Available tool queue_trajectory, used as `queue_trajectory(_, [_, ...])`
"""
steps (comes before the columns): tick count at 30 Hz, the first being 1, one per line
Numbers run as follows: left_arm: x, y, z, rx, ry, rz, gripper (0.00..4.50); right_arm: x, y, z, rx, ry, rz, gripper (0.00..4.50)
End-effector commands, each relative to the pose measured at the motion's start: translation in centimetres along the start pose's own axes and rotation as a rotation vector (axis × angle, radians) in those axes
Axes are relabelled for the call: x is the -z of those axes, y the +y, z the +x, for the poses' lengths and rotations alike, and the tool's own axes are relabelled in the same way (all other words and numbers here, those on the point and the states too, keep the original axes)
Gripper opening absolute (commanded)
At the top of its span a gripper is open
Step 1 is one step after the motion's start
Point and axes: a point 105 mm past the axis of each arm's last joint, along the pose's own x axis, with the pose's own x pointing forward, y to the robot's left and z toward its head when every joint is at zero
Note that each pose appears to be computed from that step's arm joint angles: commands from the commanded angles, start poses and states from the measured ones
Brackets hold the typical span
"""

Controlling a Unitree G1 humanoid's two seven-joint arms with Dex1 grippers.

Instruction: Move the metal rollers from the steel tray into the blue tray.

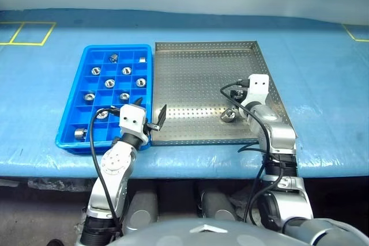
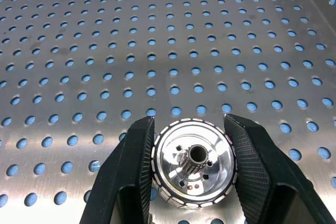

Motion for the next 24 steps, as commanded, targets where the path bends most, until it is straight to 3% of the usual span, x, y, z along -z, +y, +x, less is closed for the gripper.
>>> queue_trajectory(1, [-1.0, -0.1, 0.2, 0.001, -0.047, 0.008, 4.21, -1.8, -0.2, -0.6, 0.001, -0.072, -0.014, 1.72])
queue_trajectory(5, [-1.2, 0.0, 0.2, -0.011, -0.057, 0.011, 4.21, -3.5, 1.2, -1.1, -0.045, -0.128, -0.028, 1.72])
queue_trajectory(9, [-1.6, 1.0, -0.1, -0.073, -0.080, 0.010, 4.21, -6.5, 6.2, -2.1, -0.189, -0.229, -0.062, 1.72])
queue_trajectory(12, [-1.9, 2.5, -1.0, -0.154, -0.087, 0.030, 4.21, -8.0, 12.1, -3.3, -0.368, -0.287, -0.114, 1.72])
queue_trajectory(18, [-2.3, 5.0, -3.1, -0.310, -0.091, 0.062, 4.21, -8.0, 19.1, -4.8, -0.584, -0.318, -0.221, 1.72])
queue_trajectory(24, [-2.1, 5.7, -5.2, -0.388, -0.070, 0.062, 4.21, -6.5, 22.4, -6.0, -0.711, -0.291, -0.243, 1.72])
